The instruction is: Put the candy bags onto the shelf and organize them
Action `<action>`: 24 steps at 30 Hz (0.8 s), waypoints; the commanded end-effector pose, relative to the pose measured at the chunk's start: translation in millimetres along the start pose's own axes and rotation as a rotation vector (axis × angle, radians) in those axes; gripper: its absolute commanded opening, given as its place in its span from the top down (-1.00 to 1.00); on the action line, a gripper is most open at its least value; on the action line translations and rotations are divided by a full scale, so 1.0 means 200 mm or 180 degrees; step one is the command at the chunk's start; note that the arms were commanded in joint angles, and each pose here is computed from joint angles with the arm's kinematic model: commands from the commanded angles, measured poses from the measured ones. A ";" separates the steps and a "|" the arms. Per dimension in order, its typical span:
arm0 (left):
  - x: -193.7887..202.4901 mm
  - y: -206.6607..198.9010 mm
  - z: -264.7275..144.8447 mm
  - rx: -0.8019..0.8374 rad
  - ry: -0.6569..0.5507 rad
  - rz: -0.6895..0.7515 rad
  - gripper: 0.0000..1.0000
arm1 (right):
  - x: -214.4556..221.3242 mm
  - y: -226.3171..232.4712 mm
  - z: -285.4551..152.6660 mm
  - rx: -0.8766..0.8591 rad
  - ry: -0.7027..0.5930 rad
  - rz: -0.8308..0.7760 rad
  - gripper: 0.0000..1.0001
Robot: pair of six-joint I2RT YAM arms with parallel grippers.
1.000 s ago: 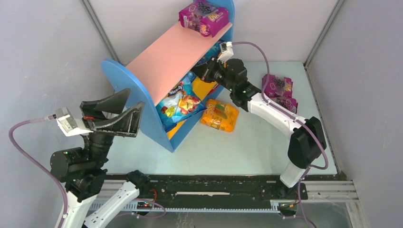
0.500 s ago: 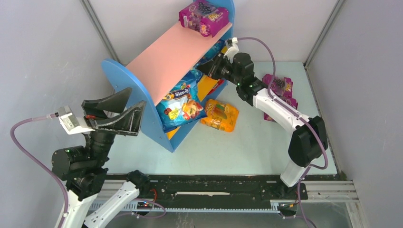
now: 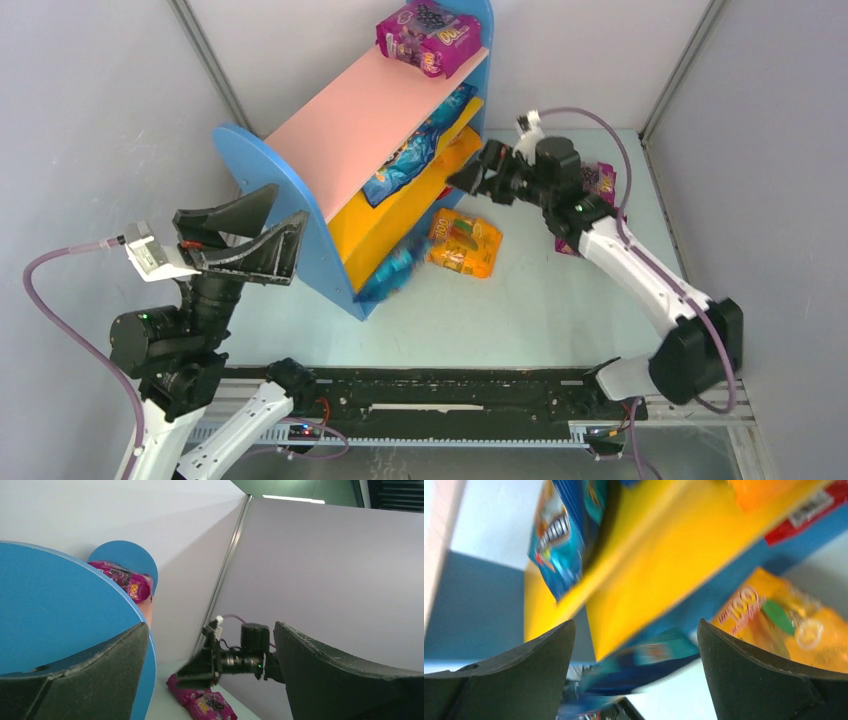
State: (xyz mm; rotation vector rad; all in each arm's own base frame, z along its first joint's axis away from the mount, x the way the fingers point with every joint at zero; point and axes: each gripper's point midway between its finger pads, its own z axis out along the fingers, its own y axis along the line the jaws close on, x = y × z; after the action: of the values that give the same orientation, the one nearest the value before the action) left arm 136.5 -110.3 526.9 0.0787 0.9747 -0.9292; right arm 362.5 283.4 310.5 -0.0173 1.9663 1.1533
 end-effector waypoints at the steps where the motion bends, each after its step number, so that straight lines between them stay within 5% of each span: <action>1: 0.04 0.01 0.04 0.0014 0.0026 -0.0030 -1.00 | 0.28 -0.10 -0.15 -0.0057 0.0427 -0.0103 -1.00; 11: 0.08 0.02 0.07 0.0008 0.0101 -0.0050 -1.00 | 0.74 -0.19 -0.17 0.0052 0.0933 0.0174 -1.00; 24: 0.13 0.01 0.07 0.0097 0.0197 -0.0135 -1.00 | 1.16 -0.63 -0.41 0.0307 0.1735 0.1109 -1.00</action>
State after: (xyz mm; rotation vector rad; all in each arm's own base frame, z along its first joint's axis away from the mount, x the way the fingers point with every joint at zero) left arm 149.5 -121.2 521.7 0.0825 1.0127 -0.9454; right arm 221.6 242.6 92.8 0.0613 2.5556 1.2468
